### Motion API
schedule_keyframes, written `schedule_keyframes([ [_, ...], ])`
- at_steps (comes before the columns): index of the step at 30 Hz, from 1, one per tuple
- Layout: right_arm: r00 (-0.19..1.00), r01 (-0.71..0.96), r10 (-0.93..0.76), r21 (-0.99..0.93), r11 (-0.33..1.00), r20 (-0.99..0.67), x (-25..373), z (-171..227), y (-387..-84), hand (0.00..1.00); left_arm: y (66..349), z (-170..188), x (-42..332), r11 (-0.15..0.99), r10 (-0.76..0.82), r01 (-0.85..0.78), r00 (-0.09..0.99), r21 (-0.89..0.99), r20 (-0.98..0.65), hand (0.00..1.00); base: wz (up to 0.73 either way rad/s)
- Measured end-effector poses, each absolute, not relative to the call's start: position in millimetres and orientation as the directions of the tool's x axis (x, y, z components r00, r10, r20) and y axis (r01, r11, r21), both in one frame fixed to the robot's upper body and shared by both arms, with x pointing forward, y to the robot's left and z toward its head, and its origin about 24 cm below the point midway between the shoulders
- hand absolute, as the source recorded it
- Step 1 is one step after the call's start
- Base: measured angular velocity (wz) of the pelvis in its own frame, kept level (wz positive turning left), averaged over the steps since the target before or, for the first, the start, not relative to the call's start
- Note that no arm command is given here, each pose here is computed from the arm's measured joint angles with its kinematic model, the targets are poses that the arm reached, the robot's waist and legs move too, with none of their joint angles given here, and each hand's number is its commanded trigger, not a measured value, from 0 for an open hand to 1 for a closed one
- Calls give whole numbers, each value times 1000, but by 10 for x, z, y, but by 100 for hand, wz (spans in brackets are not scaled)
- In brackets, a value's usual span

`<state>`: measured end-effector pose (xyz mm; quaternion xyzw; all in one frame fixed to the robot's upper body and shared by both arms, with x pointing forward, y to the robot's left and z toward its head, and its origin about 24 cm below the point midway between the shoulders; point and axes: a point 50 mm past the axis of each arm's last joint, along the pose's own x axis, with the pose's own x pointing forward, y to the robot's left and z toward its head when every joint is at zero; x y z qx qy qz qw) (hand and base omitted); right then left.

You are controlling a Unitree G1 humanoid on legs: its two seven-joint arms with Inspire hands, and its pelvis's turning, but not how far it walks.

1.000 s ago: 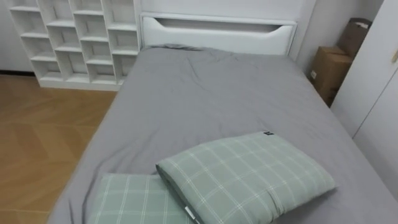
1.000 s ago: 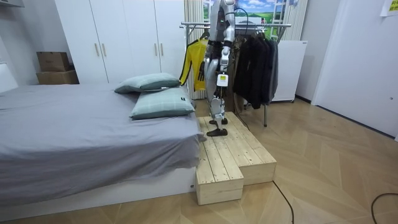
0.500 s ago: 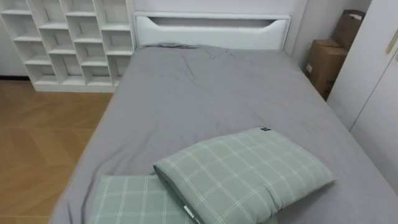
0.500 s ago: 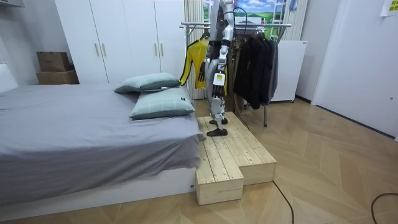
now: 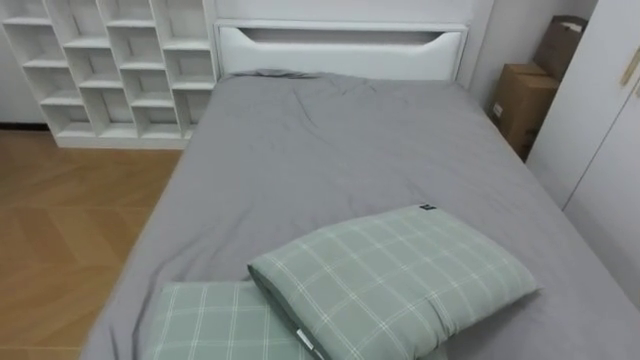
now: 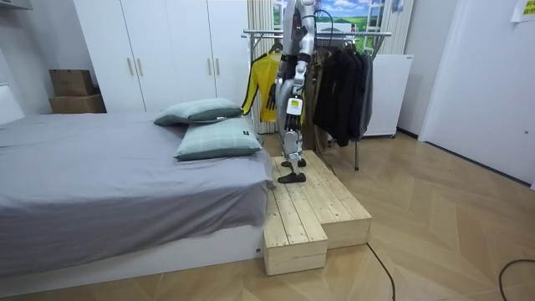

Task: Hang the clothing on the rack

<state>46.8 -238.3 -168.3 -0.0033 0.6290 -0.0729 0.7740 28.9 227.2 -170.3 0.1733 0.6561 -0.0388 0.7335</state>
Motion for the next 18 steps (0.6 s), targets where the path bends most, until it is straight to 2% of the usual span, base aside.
schedule_keyframes([
  [18, 191, 157, -114, -84, 984, -975, 450, -1686, -2380, 0, 2253, -1705, 300, 934, 138, 312, 128, 172, -982, 0, 0],
])
